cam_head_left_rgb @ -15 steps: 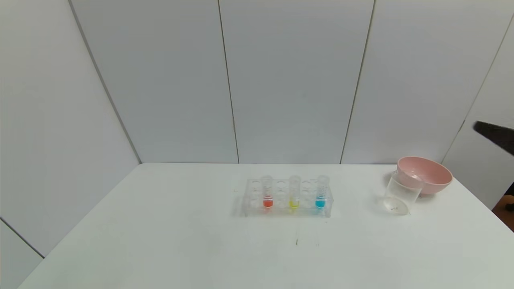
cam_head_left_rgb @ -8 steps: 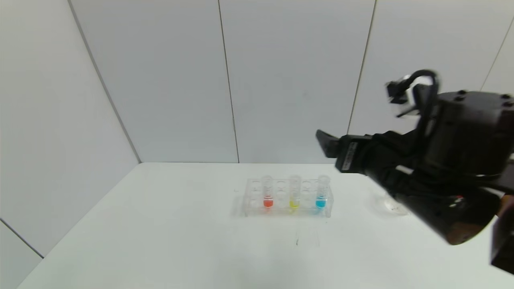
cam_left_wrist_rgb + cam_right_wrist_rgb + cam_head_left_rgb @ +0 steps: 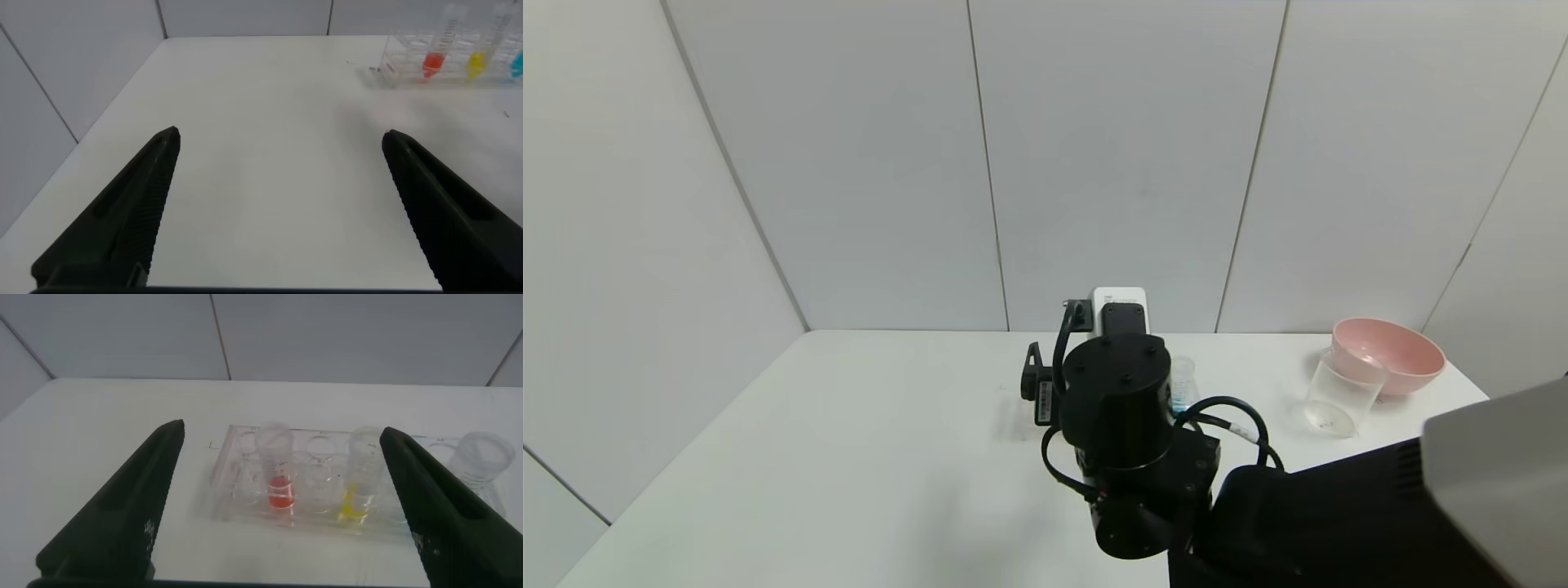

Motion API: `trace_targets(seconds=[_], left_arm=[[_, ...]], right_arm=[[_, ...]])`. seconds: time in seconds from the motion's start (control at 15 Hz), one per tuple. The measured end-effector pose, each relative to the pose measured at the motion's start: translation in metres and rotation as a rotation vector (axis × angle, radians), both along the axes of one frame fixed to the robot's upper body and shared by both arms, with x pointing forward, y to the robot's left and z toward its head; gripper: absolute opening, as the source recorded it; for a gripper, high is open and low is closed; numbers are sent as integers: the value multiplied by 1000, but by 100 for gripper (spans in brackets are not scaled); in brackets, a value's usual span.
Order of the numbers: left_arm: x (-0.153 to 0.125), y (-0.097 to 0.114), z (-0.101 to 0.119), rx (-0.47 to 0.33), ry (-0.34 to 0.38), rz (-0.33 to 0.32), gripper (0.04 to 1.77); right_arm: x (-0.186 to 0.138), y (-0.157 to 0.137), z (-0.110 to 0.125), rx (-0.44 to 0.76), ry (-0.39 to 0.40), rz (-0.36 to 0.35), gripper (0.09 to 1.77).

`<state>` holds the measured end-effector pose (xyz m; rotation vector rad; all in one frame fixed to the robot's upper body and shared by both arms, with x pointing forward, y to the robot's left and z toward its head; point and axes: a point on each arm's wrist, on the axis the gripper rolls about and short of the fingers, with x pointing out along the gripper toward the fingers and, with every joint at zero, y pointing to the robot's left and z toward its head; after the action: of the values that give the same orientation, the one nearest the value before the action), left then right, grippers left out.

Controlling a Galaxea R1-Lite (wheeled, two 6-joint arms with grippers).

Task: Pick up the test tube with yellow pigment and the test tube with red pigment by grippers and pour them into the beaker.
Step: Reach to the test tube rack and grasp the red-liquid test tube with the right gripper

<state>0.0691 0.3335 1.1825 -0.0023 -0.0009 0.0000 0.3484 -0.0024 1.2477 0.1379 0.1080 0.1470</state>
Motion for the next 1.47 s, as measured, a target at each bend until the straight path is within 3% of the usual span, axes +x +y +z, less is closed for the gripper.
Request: trace_targets(seconds=[0.4,0.8,1.2,1.27,1.47], left_arm=[[0,0,0,0,0,0,176],[0,0,0,0,0,0,176],[0,0,0,0,0,0,176],[0,0,0,0,0,0,176],[0,0,0,0,0,0,176]], right_arm=[[19,21,-48,-41,29,-14,171],[57,23,-69,-39,31,-65,171],[86,24,-88,-49,50,-58,171],[89,25,-89,-49,49,-61,166],[95,23,-94,-56,56,-72,116]])
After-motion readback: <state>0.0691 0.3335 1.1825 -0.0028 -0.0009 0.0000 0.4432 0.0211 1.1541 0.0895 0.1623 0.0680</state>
